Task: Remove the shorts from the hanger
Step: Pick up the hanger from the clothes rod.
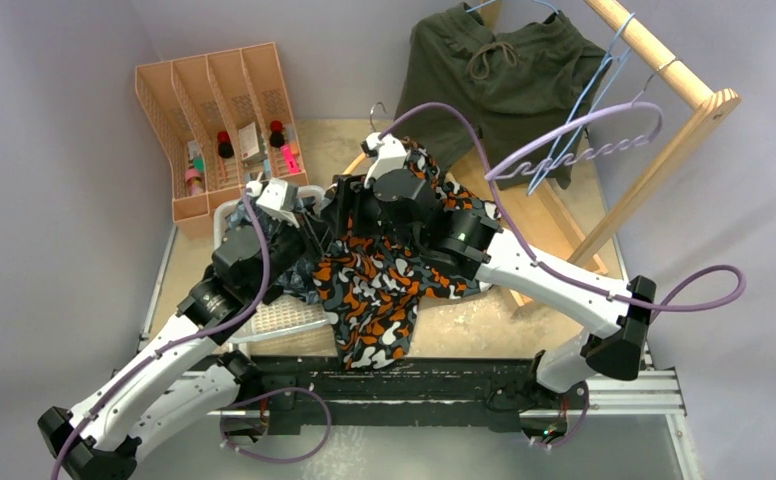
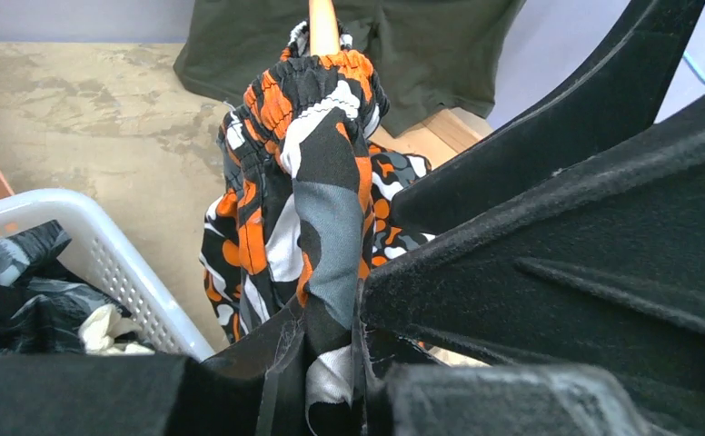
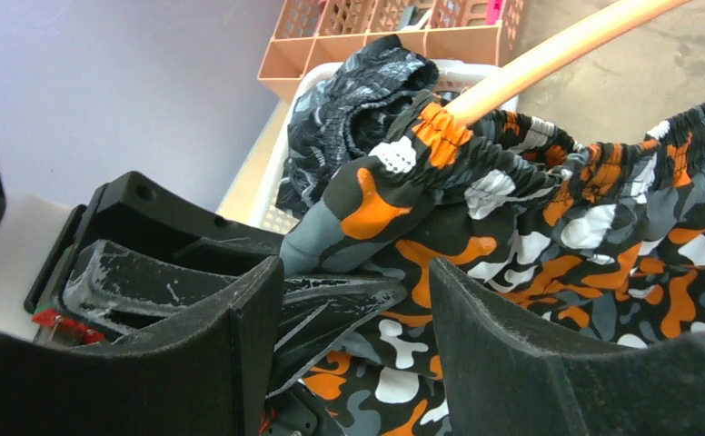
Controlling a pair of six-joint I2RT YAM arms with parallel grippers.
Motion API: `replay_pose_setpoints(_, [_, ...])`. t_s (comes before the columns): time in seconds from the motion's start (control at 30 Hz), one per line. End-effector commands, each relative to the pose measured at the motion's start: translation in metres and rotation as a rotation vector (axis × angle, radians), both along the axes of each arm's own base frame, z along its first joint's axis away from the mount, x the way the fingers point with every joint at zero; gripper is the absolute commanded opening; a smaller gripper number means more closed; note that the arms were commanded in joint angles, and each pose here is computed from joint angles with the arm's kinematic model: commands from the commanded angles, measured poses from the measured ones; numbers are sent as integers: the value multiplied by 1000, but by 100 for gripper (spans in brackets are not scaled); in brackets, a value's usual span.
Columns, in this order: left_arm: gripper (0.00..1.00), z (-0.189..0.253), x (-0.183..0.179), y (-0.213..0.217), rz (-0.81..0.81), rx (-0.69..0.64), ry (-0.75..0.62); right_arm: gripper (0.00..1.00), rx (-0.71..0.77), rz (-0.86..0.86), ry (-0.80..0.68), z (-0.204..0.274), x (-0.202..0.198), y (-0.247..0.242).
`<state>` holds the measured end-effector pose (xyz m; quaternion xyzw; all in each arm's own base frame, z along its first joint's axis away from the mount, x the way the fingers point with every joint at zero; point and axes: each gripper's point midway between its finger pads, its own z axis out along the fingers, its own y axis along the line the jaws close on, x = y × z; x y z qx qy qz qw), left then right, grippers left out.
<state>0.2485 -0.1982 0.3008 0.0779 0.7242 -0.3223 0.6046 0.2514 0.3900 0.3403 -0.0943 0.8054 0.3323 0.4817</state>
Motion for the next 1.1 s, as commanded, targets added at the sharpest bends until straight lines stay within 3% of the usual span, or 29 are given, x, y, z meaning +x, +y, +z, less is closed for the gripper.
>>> replay_pose_setpoints(0.0, [0,43,0,9,41,-114,-125,62,34,178,-30,7,-31,31])
replay_pose_setpoints(0.2, [0,38,-2,18,79,-112,-124,65,-1,102,-92,8,-43,35])
replay_pose_setpoints(0.53, [0,40,-5,26,99,-119,-133,65,-75,-164,-90,20,-35,15])
replay_pose_setpoints(0.8, [0,45,-7,24,83,-125,-144,71,-94,-309,-126,65,-5,-9])
replay_pose_setpoints(1.07, [0,59,-12,20,51,-147,-162,65,-44,-359,-119,87,45,-26])
